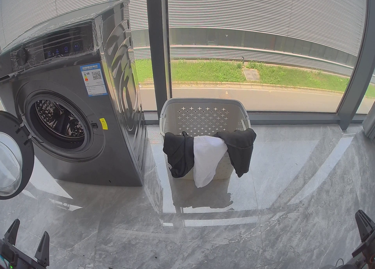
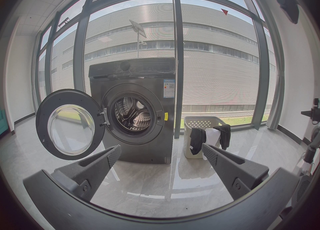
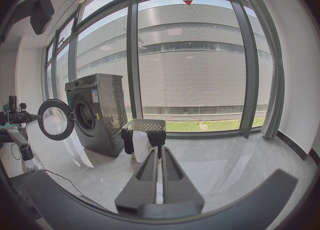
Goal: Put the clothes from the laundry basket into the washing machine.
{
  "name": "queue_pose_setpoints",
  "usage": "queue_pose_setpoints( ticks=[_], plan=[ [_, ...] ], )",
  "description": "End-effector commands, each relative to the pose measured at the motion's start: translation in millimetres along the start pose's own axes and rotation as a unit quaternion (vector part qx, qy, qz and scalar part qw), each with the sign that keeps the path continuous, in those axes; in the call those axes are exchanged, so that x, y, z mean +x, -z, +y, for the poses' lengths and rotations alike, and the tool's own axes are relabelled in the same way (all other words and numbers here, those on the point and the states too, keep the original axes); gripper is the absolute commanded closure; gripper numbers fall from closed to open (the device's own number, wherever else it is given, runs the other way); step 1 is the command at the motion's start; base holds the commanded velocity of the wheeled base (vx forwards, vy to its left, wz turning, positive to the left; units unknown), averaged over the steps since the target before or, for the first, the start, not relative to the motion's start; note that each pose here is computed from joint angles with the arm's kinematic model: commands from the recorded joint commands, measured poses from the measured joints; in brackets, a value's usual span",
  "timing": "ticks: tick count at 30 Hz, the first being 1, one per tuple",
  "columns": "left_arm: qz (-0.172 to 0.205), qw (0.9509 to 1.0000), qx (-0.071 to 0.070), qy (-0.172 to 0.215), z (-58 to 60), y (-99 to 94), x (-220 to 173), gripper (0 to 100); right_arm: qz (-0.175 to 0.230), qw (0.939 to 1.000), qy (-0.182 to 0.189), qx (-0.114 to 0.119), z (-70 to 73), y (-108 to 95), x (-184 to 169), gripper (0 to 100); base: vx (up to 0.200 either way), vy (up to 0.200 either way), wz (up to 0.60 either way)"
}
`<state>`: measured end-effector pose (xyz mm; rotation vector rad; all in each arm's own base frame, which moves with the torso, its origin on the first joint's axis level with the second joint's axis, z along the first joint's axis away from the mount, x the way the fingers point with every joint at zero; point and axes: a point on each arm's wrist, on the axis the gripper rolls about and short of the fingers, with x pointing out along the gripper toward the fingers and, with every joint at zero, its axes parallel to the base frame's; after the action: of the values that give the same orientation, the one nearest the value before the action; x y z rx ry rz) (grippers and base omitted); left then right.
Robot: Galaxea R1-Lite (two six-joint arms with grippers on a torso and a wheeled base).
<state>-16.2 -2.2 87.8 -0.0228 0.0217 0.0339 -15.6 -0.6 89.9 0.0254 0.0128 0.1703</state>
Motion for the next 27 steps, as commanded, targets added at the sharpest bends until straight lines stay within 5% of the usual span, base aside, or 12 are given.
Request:
queue_pose_setpoints(
  ticks=[1,27],
  plan=[
    [0.009,1.0,0.0,0.0,0.1,5.0,1.1,0,0.009,1.0,-0.001,0.001,-0.1,4.9,1.2,100,0.0,0.0,0.0],
    [0.009,0.9999,0.0,-0.006,0.4,5.0,1.1,0,0.009,1.0,-0.001,0.001,-0.1,4.9,1.2,100,0.0,0.0,0.0]
  ],
)
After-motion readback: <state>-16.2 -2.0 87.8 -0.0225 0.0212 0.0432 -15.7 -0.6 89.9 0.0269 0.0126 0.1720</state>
